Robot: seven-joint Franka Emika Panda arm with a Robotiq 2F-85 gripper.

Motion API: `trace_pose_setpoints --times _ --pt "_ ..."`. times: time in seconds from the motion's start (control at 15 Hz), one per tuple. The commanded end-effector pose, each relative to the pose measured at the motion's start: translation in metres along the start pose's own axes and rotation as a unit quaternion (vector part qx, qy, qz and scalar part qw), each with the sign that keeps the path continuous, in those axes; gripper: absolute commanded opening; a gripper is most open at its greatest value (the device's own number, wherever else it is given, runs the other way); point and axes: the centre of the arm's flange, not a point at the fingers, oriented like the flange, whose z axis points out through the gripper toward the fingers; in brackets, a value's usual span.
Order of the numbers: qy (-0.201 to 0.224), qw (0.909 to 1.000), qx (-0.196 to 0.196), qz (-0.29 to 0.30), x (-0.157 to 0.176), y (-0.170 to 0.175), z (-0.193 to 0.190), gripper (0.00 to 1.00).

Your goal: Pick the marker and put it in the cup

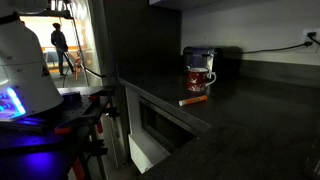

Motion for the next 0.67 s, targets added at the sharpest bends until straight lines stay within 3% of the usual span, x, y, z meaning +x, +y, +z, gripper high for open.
trace_pose_setpoints --times 0.0,0.4,0.6 --pt "0.0 1.0 0.0 0.0 0.0 0.0 0.0 1.0" --pt "-0.001 1.0 0.004 -0.005 0.003 -0.004 0.002 1.0" --pt "-0.009 0.9986 0.033 -0.04 0.014 -0.037 0.022 1.0"
